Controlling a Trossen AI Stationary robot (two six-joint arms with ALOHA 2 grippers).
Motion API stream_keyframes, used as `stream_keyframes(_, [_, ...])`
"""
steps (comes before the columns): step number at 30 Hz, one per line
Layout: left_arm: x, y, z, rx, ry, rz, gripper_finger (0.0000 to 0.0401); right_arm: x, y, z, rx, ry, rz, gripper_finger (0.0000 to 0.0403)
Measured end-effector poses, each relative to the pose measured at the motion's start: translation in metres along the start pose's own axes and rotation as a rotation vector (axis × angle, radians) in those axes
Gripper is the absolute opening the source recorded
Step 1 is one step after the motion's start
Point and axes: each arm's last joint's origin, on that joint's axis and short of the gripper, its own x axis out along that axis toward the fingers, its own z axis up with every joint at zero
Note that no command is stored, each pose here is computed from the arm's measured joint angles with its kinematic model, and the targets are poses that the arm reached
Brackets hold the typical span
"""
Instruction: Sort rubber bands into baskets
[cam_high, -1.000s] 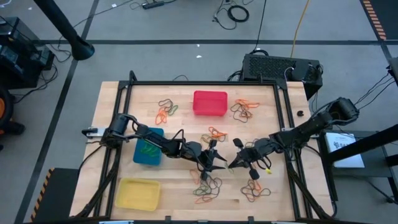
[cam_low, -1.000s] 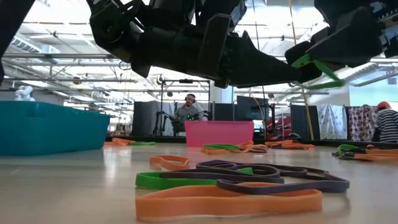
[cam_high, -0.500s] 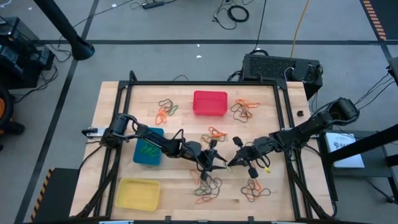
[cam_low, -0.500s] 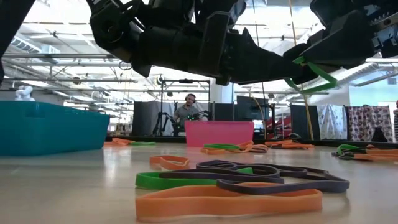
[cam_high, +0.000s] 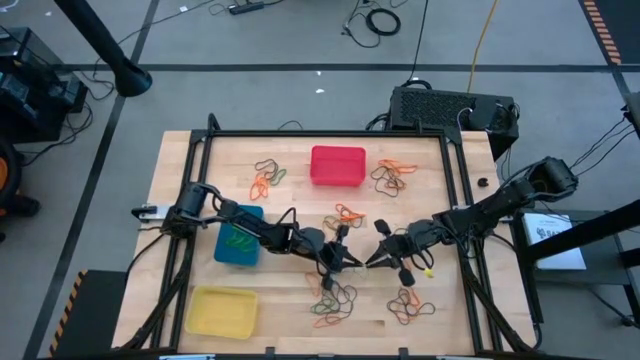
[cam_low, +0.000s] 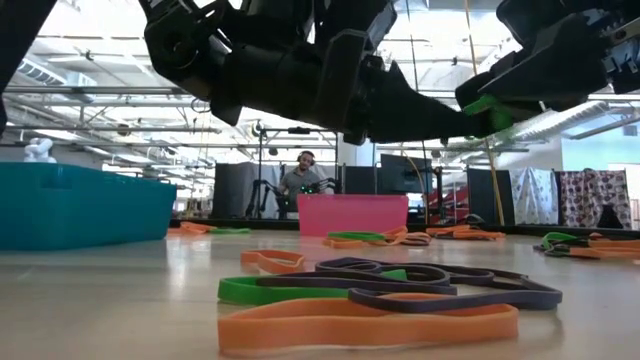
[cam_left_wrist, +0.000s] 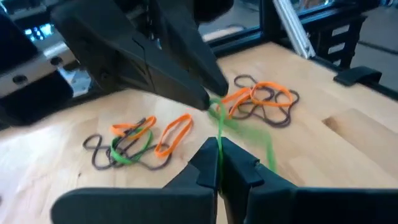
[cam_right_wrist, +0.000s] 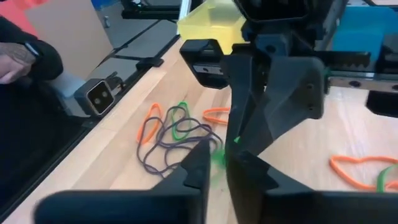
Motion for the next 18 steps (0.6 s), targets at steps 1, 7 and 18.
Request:
stream_keyframes(1, [-0.002, 0.001, 0.001, -0.001, 0.021, 0.003, 0.0006, 0.0, 0.0, 0.0, 0.004, -0.001, -0.015, 0.0057])
stream_keyframes(7, [-0.032, 0.004, 0.026, -0.012, 0.246, -0.014, 0.0004, 0.0, -0.002, -0.003, 0.012, 0.02, -0.072, 0.0122])
stream_keyframes(18, [-0.169, -0.007, 0.073, -0.357, 0.856, 0.267, 0.0003, 0.0, -0.003, -0.007, 0.012, 0.066, -0.076, 0.0164])
